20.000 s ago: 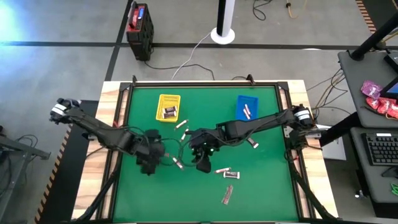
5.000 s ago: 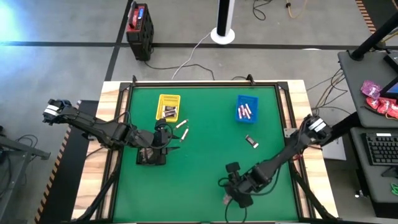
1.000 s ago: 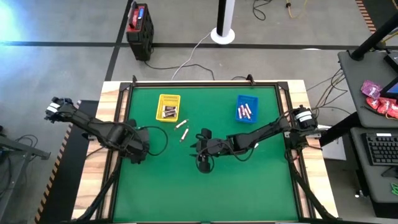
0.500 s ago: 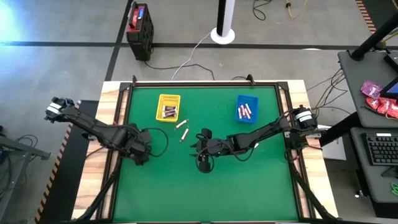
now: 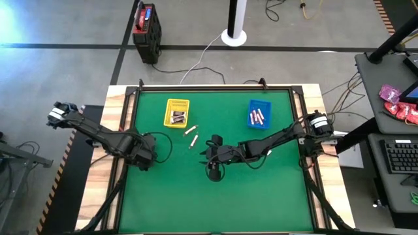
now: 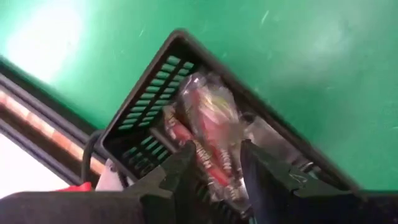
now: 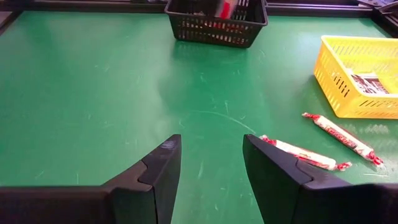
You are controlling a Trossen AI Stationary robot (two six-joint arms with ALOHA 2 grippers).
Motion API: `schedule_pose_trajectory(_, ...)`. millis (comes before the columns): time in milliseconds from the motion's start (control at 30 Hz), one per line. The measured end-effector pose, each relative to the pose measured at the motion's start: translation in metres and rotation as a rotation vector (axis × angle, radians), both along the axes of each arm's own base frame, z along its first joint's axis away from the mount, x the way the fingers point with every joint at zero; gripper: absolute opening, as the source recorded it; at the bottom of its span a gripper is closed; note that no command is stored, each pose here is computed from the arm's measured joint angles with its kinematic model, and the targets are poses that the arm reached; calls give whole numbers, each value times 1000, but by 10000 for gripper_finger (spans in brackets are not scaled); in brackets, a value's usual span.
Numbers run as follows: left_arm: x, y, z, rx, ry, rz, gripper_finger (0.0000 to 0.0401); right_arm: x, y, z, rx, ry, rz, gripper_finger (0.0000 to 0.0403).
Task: Sort candy by brand, put in halloween buckets
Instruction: Put the red candy stick into the black bin, then adjust the black bin
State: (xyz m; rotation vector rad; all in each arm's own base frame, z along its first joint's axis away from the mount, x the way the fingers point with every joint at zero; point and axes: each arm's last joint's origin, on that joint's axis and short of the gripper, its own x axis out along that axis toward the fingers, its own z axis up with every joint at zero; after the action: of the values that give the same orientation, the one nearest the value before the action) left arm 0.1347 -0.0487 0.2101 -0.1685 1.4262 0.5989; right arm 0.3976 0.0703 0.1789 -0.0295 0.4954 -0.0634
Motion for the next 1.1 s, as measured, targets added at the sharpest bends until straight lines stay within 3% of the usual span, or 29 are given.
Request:
schedule_pose_trajectory(400, 9, -7, -5, -134, -30, 15, 109, -3, -1, -5, 23, 13, -15, 167)
schedule_pose_trajectory(733, 17, -11, -23, -117, 11, 10, 78, -4, -1, -7, 23, 22, -16, 167)
schedule_pose_trajectory(967, 24, -14, -12, -126, -16, -35, 74, -4, -1, -7, 23, 22, -15, 167)
schedule_pose_trajectory(1100, 21, -11, -6, -80, 19, -35, 74, -4, -1, -7, 23, 22, -16, 167)
